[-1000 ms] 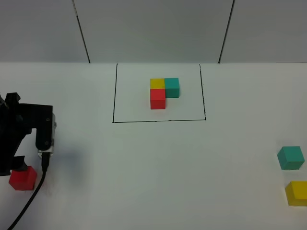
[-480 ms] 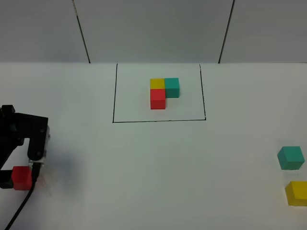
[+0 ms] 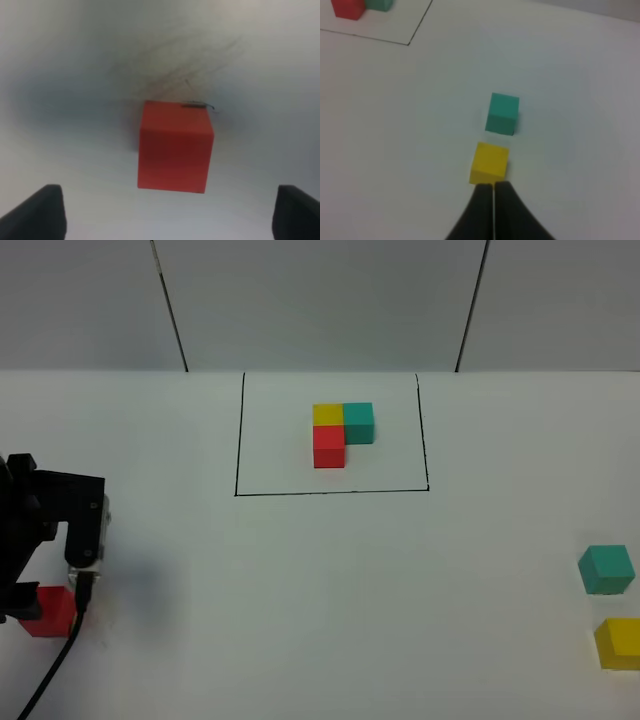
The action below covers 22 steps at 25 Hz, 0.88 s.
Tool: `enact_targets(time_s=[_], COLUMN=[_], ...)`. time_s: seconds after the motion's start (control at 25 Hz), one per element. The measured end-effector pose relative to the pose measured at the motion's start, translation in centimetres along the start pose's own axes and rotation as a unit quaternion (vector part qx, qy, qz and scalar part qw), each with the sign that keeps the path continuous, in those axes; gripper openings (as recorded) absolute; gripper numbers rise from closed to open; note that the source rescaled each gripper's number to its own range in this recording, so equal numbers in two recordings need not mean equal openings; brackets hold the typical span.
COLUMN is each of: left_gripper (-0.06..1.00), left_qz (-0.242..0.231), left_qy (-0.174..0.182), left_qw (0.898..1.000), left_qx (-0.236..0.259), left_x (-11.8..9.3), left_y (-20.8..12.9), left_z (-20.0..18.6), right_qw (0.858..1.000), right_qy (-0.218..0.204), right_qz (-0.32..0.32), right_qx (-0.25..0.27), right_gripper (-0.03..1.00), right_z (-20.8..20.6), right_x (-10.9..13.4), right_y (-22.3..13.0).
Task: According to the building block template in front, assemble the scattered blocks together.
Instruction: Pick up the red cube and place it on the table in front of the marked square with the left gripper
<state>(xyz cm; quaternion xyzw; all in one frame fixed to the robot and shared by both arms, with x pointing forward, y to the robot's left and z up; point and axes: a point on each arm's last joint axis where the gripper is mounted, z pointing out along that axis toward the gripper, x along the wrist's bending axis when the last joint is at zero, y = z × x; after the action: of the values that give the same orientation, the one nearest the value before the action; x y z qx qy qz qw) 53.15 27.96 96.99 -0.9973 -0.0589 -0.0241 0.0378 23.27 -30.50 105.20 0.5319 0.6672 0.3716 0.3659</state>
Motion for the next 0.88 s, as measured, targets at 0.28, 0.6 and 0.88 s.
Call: enact_targets(time_s=[0.28, 0.6, 0.88], left_gripper=[0.69, 0.68, 0.84], left_qz=[-0.003, -0.002, 0.004], left_qy=[0.000, -0.010, -0.028], left_qw=[1.000, 1.000, 0.999], left_qx=[-0.004, -0.002, 0.022], left_x=[0.0, 0.2, 0.5], left_y=[0.1, 0.2, 0.0], left_z=[0.0, 0.7, 2.2], right_qw=[1.000, 1.000, 1.000], right_qy=[0.000, 0.000, 0.000], right_qz=[0.000, 0.000, 0.000], right_qx=[0.000, 0.000, 0.000], right_gripper=[0.01, 0.01, 0.01], right_z=[0.0, 0.0, 0.0], right_x=[0.0, 0.0, 0.0], right_y=[0.0, 0.0, 0.0])
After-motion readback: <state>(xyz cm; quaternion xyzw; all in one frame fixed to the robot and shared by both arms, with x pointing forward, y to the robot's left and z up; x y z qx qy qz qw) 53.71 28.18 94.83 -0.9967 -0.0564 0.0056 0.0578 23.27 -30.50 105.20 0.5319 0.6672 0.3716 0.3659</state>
